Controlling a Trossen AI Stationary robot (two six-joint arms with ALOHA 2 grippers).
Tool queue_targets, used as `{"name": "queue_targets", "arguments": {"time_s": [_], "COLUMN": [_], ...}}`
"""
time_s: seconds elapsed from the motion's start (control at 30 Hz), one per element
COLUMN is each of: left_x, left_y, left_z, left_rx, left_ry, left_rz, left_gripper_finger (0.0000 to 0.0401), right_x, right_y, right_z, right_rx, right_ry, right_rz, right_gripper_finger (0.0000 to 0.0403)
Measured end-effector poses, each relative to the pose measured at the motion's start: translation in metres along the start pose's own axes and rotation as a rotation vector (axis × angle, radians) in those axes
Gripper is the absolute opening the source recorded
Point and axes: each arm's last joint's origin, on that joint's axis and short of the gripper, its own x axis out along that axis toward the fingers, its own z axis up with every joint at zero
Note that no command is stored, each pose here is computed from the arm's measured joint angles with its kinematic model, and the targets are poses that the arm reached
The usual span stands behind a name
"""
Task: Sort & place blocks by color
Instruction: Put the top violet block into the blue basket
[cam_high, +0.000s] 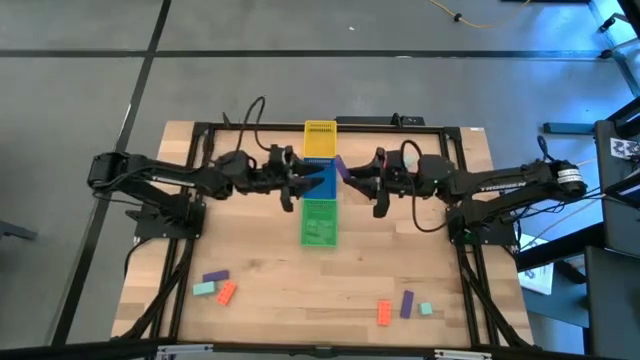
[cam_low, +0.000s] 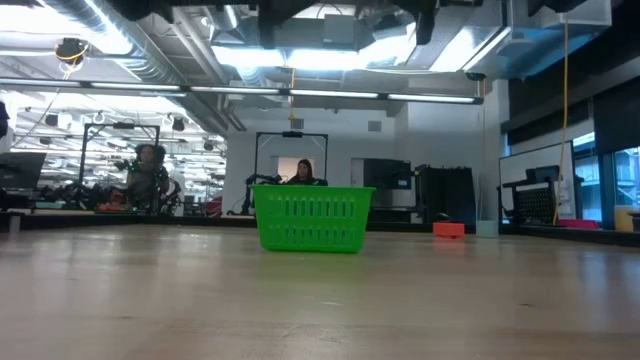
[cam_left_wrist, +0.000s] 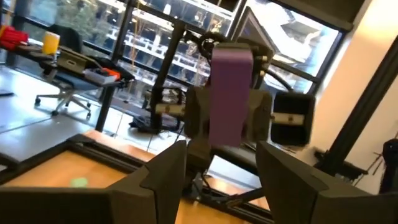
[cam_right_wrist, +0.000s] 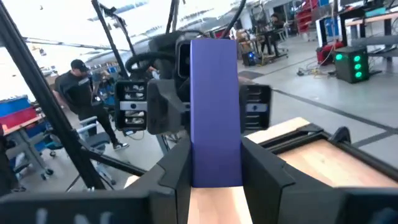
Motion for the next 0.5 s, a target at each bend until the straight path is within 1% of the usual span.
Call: {"name": "queue_targets", "arguments": {"time_s": [0.2, 0.3, 0.5], "left_x": [0.018, 0.019, 0.019], "left_y": [-0.003, -0.004, -0.005], "left_z": [0.001, 0.003, 0.003], "left_rx": [0.056, 0.059, 0.059], "left_ry": [0.003, 0.005, 0.02], "left_rz": [-0.037, -0.045, -0.085], "left_gripper_finger": [0.0186, 0.0186, 0.0186], "right_x": [0.011, 0.015, 0.021], "right_y": [0.006, 0.007, 0.006], "right_z": [-0.014, -0.018, -0.028], "right_rx": [0.006, 0.011, 0.043], "right_ry": [0.007, 0.005, 0.044], "right_rz": [0.03, 0.039, 0.044], "right_gripper_finger": [0.0108, 0.0108, 0.0108]}}
